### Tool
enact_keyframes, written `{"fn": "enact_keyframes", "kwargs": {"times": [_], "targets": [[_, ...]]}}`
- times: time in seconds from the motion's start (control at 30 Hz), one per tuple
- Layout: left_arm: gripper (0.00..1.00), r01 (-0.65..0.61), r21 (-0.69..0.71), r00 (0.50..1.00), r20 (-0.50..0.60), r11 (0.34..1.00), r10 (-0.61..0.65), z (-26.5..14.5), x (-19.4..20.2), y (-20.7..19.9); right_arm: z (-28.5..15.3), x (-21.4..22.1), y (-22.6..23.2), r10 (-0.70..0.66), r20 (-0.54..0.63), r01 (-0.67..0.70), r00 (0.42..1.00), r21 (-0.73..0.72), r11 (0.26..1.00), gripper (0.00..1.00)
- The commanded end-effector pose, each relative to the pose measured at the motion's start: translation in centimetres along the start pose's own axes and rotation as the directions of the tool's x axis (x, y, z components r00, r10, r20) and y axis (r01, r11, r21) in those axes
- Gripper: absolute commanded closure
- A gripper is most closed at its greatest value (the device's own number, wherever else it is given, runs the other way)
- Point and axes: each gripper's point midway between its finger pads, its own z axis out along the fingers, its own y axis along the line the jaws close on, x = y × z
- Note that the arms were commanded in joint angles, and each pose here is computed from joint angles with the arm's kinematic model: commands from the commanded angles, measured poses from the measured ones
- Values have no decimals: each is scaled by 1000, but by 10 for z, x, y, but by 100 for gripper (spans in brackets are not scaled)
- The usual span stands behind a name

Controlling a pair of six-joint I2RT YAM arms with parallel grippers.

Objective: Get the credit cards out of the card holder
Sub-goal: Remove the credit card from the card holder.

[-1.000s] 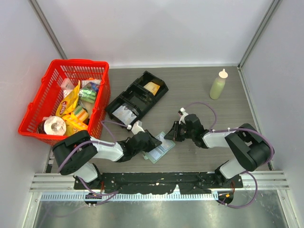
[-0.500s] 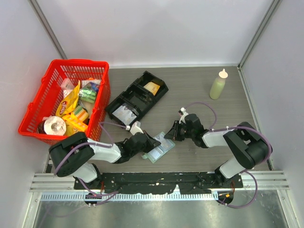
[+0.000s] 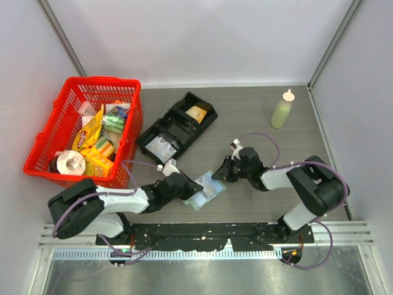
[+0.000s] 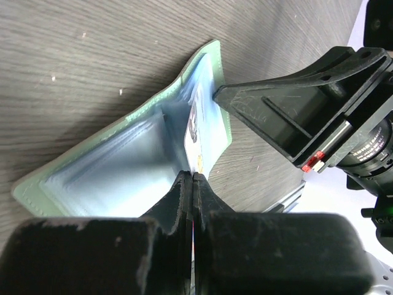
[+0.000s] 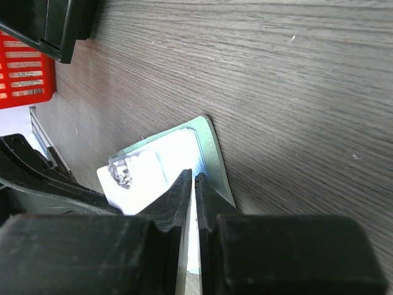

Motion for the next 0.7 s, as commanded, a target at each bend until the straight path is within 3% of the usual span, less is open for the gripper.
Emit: {"fn": "enact_keyframes", "kwargs": {"times": [0.0,0.37,0.43,0.5,0.67], "targets": [[100,1,-62,1000,14,998,-1,-11,-4,7,-12,45,-58,62,-113,-35,992,229,973,87],[100,-131,-51,991,-6,990,131,-32,-9,-2,-28,8,-25,-66,-6,66,998,173,983,81],[100,-171,-27,985,-5,985,171,-34,-10,-8,-33,1,-16,-104,13,101,995,147,984,74],[100,-219,0,976,-9,976,219,-37,-10,-14,-41,-9,2,-161,56,155,985,94,983,55],[100,-374,52,927,-12,926,375,-41,-11,-27,-56,-16,35,-305,116,312,945,-44,949,42]]}}
